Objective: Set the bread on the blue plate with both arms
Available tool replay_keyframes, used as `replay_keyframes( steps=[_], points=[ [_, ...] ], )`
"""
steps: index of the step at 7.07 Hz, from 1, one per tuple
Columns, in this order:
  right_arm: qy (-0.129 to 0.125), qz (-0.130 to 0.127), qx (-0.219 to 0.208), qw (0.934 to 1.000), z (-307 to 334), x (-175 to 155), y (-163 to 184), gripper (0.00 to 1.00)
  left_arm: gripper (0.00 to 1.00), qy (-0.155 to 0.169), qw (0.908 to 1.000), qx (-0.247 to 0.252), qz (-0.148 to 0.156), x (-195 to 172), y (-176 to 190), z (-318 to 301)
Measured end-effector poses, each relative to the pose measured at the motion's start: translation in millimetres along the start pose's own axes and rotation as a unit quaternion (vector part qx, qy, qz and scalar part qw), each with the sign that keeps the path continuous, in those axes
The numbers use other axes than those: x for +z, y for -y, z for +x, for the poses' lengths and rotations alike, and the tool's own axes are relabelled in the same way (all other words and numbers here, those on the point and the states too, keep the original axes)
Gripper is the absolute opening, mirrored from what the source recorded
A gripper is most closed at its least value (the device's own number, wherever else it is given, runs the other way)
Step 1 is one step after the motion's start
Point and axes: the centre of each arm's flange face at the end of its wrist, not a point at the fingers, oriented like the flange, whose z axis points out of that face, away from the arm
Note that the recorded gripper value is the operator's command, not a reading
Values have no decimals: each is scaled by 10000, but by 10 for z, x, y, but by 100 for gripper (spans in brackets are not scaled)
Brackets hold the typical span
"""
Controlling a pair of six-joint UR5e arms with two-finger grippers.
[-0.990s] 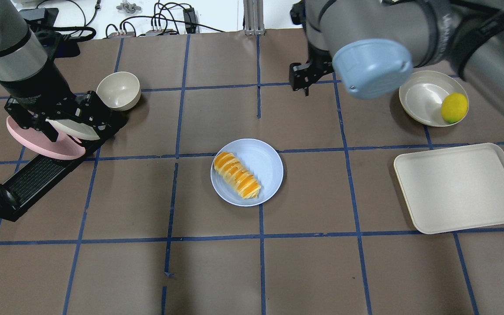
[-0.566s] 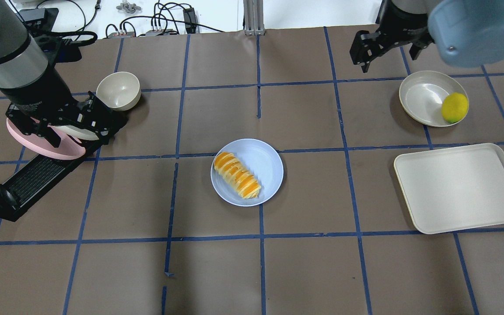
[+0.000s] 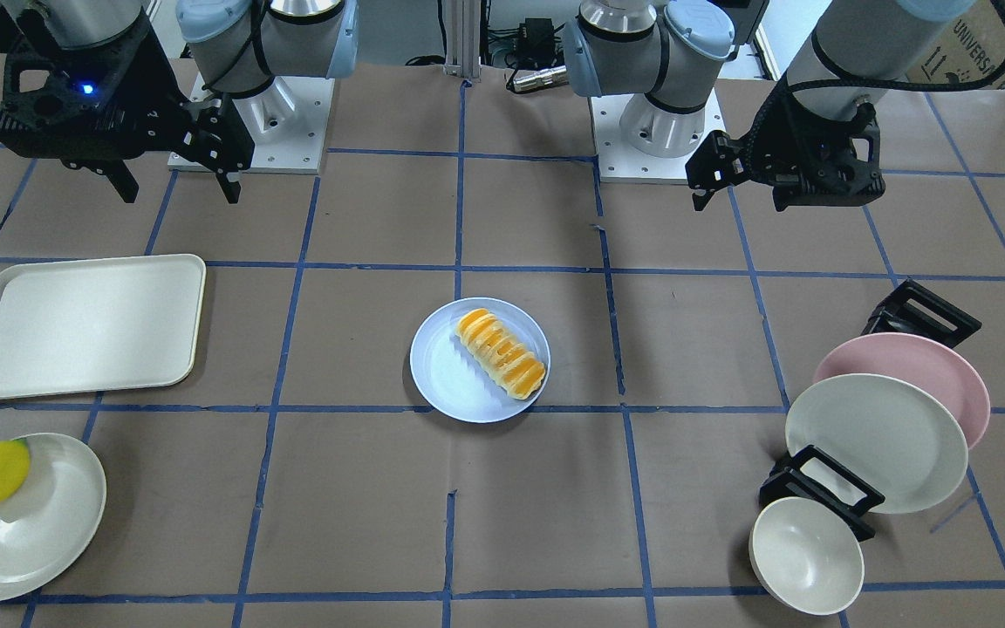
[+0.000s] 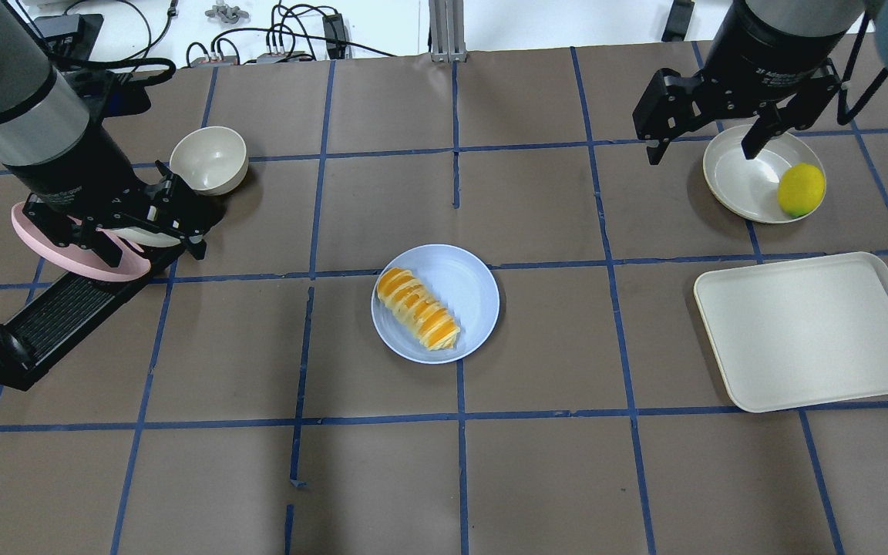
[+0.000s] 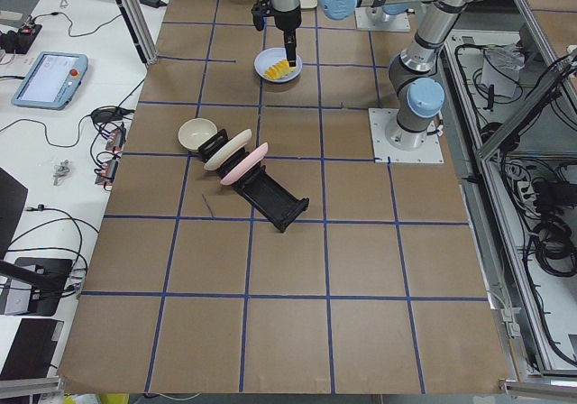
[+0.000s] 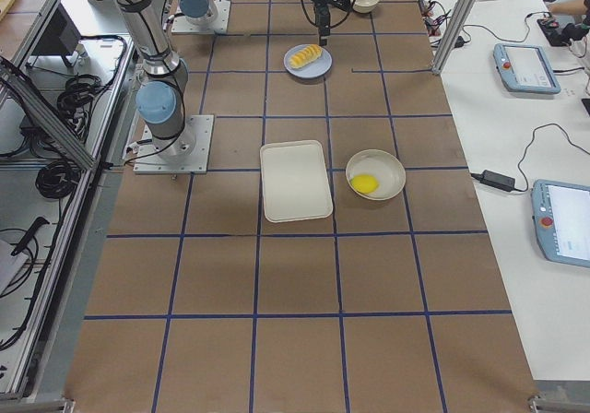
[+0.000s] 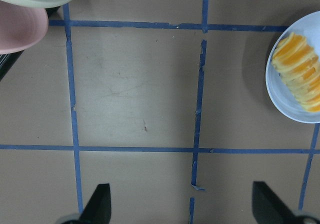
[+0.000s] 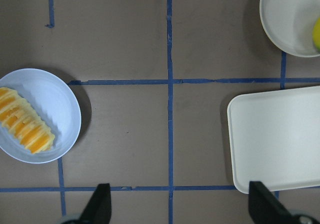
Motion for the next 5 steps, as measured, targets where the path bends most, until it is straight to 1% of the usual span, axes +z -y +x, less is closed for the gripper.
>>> replay_keyframes(
  steps=[1,2,3,5],
  points=[
    [-15,-3,307,9995,3,-4,-18,97,100,0,10000,1,-2,2,1,0],
    [-83,10,410,9991,14,-13,-29,98,100,-3,10000,3,-4,3,4,0],
    [-147,23,430,9990,27,-19,-33,98,100,-4,10000,5,-6,5,5,0],
    [-187,39,434,9989,34,-30,-42,98,100,-10,10000,7,-8,8,6,1]
  ],
)
